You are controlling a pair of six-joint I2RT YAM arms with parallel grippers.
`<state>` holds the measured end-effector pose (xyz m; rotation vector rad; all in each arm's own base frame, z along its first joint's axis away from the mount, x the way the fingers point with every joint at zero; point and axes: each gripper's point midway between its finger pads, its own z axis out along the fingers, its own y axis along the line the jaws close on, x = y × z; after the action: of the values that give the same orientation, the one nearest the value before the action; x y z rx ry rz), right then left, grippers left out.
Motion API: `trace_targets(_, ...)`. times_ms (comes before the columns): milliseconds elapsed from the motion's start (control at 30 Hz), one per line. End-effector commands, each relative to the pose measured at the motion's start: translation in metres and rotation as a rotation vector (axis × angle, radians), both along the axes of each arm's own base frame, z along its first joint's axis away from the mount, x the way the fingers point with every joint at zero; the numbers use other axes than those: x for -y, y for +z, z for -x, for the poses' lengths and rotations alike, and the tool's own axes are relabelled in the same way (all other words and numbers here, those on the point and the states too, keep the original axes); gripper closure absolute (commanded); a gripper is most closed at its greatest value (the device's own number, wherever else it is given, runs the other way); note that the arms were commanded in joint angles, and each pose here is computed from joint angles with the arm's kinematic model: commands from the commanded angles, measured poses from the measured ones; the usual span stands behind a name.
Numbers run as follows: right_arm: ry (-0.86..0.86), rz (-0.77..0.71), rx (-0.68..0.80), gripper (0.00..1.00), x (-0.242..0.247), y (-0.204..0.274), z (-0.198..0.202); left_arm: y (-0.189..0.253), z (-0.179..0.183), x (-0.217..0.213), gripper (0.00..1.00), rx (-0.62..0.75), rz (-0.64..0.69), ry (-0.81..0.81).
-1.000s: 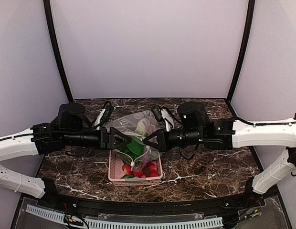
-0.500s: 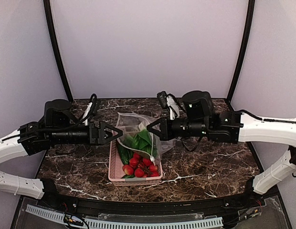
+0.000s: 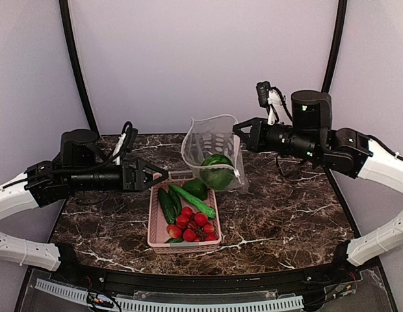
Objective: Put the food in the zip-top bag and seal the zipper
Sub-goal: Place the fake vegetable in the zipper food storage bag, then adjust the fake vegetable in the bin.
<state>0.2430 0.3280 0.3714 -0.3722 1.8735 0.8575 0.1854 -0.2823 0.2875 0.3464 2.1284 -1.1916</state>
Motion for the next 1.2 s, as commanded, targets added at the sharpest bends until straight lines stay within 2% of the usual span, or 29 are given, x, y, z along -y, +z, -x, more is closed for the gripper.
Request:
trace_targets(0,-0.09,0.032,-0.027,1.0,0.016,-0.021,-0.01,-0.01,-0.002,0.002,0.02,-0.018,-0.013,-0.009)
trace_targets(533,-0.141,0.056,-0.135,1.0,0.029,-0.07,-0.006,-0.097,-0.008,0.014,0.04,-0.153,-0.165,-0.025)
trace_targets(767,-0.145,0.062,-0.139,1.0,0.029,-0.073,-0.007,-0.12,-0.015,0.024,0.11,-0.21,-0.172,-0.017)
trace_targets(900,-0.143,0.067,-0.147,1.0,0.028,-0.077,-0.007,-0.134,-0.034,0.03,0.19,-0.25,-0.137,0.088)
trace_targets(1167,-0.132,0.057,-0.142,1.0,0.028,-0.075,-0.005,-0.149,-0.087,0.028,0.2,-0.245,-0.147,0.273)
